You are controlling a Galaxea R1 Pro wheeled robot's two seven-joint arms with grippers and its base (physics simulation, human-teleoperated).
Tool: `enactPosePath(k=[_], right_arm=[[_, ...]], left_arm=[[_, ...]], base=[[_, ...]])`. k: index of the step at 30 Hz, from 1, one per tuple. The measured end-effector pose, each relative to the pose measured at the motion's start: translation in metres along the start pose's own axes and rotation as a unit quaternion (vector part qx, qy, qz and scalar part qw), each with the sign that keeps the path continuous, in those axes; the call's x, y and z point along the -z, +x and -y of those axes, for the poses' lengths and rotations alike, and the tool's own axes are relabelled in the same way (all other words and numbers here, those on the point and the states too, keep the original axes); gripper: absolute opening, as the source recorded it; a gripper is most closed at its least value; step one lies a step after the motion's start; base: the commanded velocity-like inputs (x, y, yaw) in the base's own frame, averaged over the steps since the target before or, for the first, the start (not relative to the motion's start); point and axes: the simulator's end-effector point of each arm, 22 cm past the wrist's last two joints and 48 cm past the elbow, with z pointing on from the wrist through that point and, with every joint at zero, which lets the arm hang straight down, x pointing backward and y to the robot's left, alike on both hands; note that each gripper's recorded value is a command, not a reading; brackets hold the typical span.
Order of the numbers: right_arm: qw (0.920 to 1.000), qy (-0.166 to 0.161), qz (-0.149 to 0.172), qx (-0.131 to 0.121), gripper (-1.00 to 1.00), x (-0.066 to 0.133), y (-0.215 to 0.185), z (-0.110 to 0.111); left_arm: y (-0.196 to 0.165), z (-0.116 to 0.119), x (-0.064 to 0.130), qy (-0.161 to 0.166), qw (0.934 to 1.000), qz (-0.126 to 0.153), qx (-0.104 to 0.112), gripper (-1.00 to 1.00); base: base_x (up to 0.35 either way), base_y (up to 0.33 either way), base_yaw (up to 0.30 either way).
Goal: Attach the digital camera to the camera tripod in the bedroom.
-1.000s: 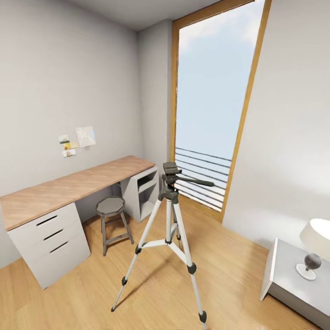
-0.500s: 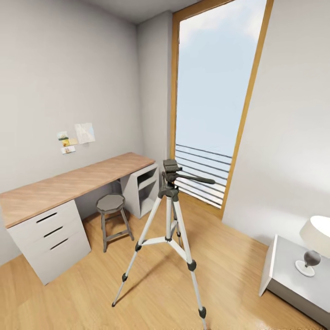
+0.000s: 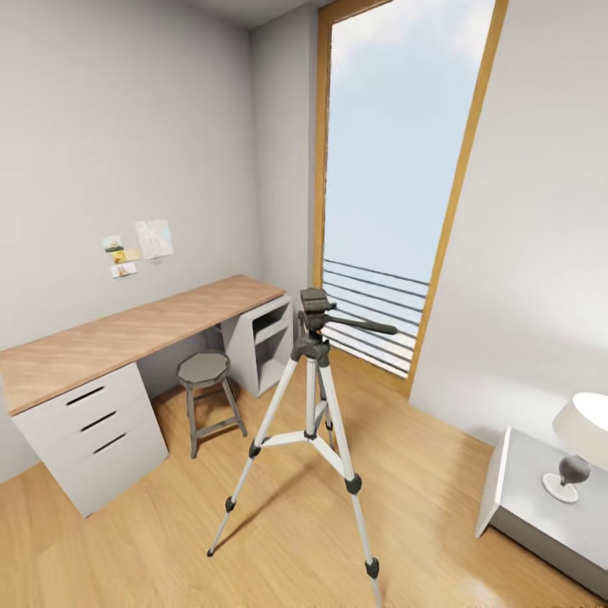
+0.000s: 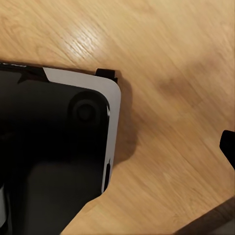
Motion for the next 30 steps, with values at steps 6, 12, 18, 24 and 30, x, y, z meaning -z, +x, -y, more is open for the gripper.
enactPosePath(k=[6,12,18,24,30], right_arm=[[1.0000,-0.001,-0.004,0.000,1.00,-0.001,0.003,0.000],[1.0000,-0.001,-0.009,-0.001,1.00,-0.002,0.007,-0.001],[0.9999,-0.002,-0.014,-0.001,1.00,-0.003,0.011,-0.001],[0.9998,-0.002,-0.018,-0.001,1.00,-0.004,0.014,-0.001],[0.9997,-0.003,-0.023,-0.001,1.00,-0.005,0.018,-0.002]], left_arm=[[0.003,-0.002,-0.001,-0.002,1.0000,-0.004,0.000,-1.00],[0.007,-0.004,-0.002,-0.005,1.0000,-0.008,0.000,-1.00],[0.010,-0.006,-0.002,-0.007,0.9999,-0.012,0.001,-1.00],[0.013,-0.008,-0.003,-0.010,0.9998,-0.016,0.001,-1.00],[0.016,-0.010,-0.004,-0.013,0.9997,-0.020,0.001,-1.00]], base=[[0.000,0.000,0.000],[0.000,0.000,0.000],[0.000,0.000,0.000],[0.000,0.000,0.000],[0.000,0.000,0.000]])
